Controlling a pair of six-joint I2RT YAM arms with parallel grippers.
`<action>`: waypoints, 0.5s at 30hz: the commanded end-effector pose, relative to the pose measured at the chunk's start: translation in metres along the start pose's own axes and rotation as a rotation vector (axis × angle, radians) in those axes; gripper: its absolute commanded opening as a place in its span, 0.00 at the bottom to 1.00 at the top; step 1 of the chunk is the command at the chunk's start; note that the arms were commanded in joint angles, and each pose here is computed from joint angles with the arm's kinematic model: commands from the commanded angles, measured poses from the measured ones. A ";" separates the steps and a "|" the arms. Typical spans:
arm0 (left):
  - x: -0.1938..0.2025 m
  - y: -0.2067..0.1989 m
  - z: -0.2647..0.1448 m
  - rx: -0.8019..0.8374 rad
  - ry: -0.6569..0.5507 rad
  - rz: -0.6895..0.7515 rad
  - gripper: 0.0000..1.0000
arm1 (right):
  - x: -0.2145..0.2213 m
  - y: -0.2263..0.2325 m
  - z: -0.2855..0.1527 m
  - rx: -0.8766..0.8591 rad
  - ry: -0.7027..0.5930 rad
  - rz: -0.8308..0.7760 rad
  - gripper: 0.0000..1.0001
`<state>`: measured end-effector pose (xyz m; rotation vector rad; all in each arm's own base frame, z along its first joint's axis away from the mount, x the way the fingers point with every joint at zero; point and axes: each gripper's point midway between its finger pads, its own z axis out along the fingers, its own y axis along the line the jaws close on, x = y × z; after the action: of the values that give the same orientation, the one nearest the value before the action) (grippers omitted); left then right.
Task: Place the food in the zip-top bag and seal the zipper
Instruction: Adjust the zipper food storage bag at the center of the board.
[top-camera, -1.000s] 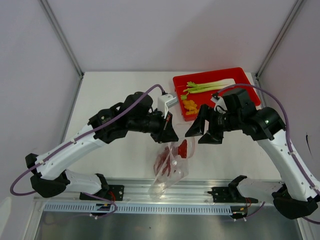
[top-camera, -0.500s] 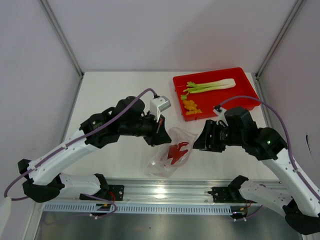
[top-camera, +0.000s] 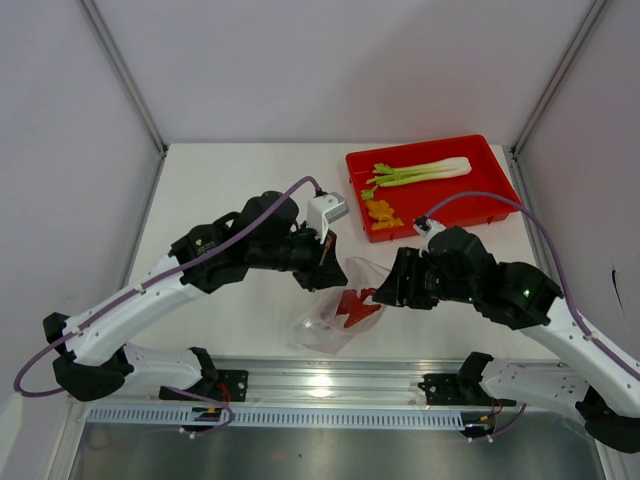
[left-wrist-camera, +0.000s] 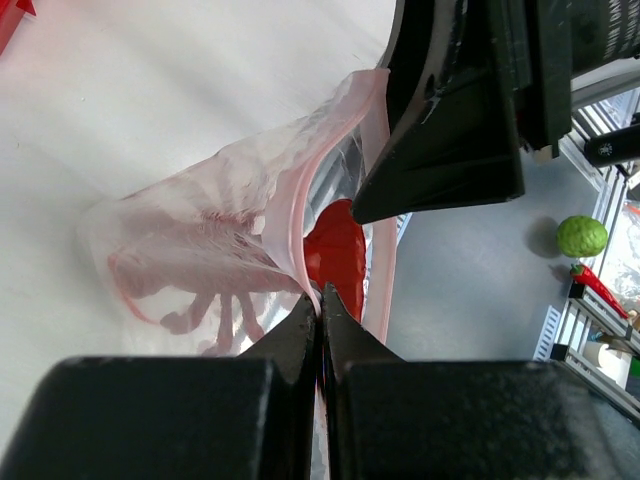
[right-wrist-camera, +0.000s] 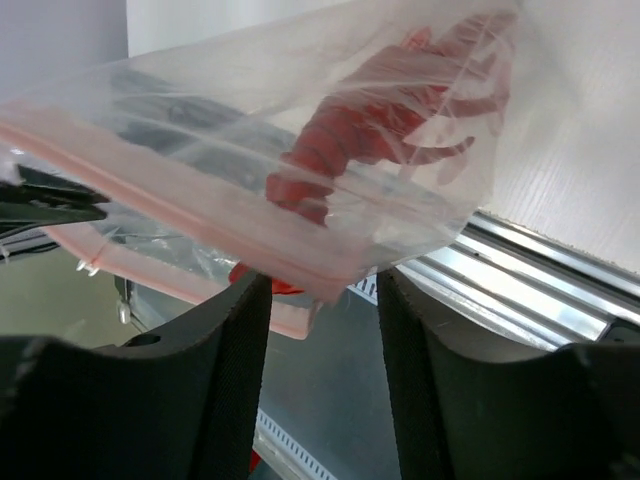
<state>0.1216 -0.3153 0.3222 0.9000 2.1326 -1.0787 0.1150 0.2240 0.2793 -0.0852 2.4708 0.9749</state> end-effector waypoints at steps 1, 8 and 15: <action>-0.020 -0.008 -0.010 0.022 -0.075 0.031 0.00 | -0.002 -0.010 0.002 0.043 -0.049 0.034 0.48; -0.025 -0.011 -0.021 0.018 -0.106 0.031 0.01 | 0.002 -0.032 0.011 0.147 -0.056 0.023 0.25; -0.015 0.013 -0.023 -0.085 -0.083 0.016 0.01 | -0.020 0.010 0.019 0.061 -0.053 -0.043 0.00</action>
<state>0.1273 -0.3092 0.3209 0.8695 2.1414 -1.0353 0.1259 0.2231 0.2502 -0.0386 2.5340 0.8020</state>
